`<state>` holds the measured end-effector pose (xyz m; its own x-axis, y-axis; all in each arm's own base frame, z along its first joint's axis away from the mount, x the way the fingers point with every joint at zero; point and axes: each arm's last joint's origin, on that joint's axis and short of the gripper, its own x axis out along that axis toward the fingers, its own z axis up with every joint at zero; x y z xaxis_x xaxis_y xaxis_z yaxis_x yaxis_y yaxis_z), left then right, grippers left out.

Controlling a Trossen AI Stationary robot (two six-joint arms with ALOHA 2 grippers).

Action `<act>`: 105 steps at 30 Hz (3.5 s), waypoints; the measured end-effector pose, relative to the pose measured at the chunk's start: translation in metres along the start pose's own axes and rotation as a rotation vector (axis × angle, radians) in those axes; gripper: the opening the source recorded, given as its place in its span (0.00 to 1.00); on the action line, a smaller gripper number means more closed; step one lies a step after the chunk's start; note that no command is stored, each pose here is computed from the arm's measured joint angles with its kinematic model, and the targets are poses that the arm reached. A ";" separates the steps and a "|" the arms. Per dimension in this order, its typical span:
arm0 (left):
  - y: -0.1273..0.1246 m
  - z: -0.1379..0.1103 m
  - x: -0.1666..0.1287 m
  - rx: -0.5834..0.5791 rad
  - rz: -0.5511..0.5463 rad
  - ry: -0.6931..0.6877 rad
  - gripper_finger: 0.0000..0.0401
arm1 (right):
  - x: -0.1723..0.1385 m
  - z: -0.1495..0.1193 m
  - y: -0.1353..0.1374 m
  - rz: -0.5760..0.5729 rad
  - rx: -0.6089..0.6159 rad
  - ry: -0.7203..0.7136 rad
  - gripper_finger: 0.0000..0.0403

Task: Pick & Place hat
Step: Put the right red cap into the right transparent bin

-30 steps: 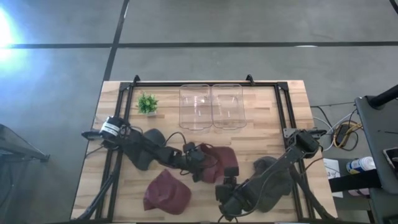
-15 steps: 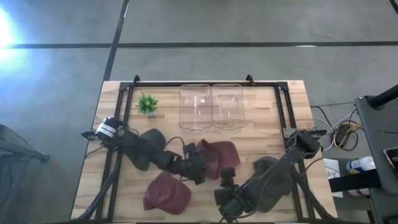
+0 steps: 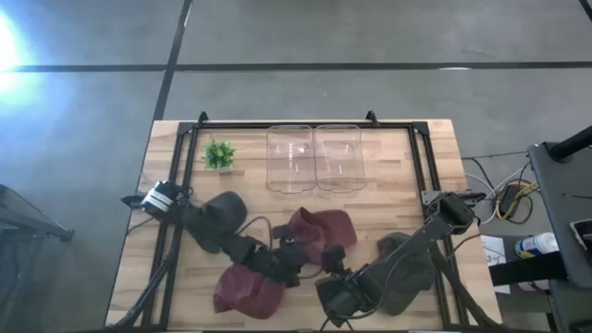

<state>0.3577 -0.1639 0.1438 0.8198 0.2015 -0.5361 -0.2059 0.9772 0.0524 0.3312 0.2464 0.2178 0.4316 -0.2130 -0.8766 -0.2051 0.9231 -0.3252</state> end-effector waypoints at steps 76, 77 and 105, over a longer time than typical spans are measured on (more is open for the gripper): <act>-0.014 0.012 -0.076 -0.199 -0.090 0.123 0.52 | 0.091 -0.050 -0.023 0.162 0.611 0.056 0.15; -0.012 0.012 -0.068 -0.221 -0.105 0.122 0.52 | 0.091 -0.049 -0.023 0.171 0.607 0.051 0.14; -0.001 -0.004 0.020 -0.077 -0.122 0.156 0.52 | 0.089 -0.044 -0.019 0.201 0.575 0.025 0.11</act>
<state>0.3724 -0.1612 0.1297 0.7496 0.0637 -0.6588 -0.1557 0.9844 -0.0820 0.3351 0.1953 0.1301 0.4113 -0.0179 -0.9113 0.2304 0.9694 0.0850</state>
